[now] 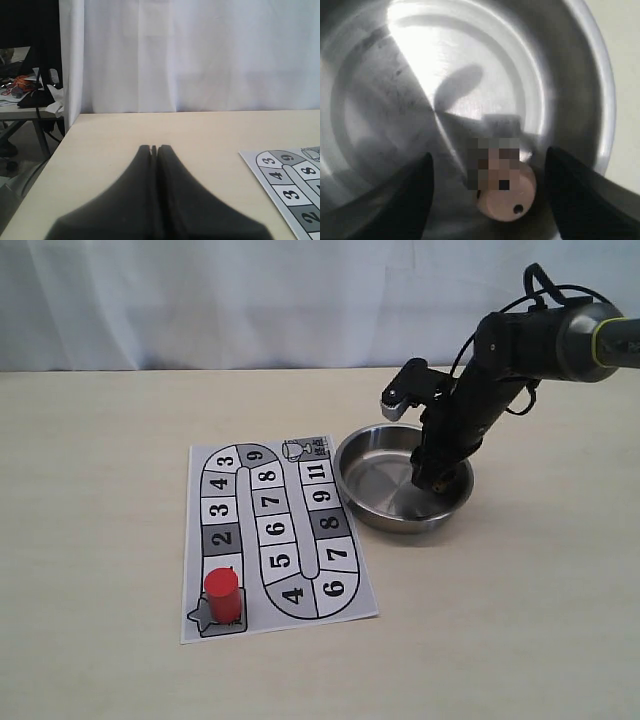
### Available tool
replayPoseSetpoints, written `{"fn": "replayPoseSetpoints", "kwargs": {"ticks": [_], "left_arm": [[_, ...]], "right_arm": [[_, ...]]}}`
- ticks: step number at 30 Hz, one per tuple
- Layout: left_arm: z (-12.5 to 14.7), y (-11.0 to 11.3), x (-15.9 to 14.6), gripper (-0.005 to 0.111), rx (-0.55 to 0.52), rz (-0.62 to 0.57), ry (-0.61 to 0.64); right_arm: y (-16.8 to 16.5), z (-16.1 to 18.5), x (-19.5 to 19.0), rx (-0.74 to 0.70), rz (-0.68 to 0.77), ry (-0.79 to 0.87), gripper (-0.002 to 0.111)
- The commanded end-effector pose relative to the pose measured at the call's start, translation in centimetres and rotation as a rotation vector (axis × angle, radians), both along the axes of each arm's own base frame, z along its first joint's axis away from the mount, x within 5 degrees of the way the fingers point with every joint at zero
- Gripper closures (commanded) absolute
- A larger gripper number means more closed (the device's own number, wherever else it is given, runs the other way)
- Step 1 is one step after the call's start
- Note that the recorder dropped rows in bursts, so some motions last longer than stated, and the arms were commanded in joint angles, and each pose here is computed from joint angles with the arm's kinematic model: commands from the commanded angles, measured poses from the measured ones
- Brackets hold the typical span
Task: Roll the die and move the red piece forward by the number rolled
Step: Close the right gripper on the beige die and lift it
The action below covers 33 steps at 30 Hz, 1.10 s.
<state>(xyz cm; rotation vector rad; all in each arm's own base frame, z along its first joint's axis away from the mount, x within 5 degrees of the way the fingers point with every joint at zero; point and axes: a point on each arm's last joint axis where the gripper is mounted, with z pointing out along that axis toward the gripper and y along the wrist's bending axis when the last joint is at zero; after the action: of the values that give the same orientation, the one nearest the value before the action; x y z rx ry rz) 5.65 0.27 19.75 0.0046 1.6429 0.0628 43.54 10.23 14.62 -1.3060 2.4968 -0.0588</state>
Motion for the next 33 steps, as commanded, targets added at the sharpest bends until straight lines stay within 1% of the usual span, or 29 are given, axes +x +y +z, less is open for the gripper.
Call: {"fn": "replayPoseSetpoints", "kwargs": {"ticks": [1, 5, 9, 13, 19, 25, 29, 33], "left_arm": [[0.3, 0.0, 0.0, 0.107, -0.003, -0.001, -0.016], [0.3, 0.0, 0.0, 0.107, -0.003, -0.001, -0.016], [0.3, 0.0, 0.0, 0.107, -0.003, -0.001, -0.018], [0.3, 0.0, 0.0, 0.107, -0.003, -0.001, -0.018], [0.3, 0.0, 0.0, 0.107, -0.003, -0.001, -0.018], [0.3, 0.0, 0.0, 0.107, -0.003, -0.001, -0.018], [0.3, 0.0, 0.0, 0.107, -0.003, -0.001, -0.018], [0.3, 0.0, 0.0, 0.107, -0.003, -0.001, -0.018]], "right_arm": [[0.0, 0.6, -0.1, -0.047, 0.155, -0.025, 0.047], [0.0, 0.5, -0.2, -0.082, 0.253, -0.026, 0.047], [-0.1, 0.5, -0.3, -0.102, 0.316, -0.017, 0.047], [-0.4, 0.4, -0.3, -0.165, 0.397, -0.024, 0.047], [-0.9, 0.3, -0.2, -0.236, 0.438, -0.027, 0.047], [-0.8, 0.3, -0.2, -0.247, 0.486, -0.031, 0.047], [-0.8, 0.3, -0.1, -0.246, 0.487, -0.038, 0.047], [-0.8, -1.2, 0.0, -0.254, 0.51, -0.01, 0.047]]}}
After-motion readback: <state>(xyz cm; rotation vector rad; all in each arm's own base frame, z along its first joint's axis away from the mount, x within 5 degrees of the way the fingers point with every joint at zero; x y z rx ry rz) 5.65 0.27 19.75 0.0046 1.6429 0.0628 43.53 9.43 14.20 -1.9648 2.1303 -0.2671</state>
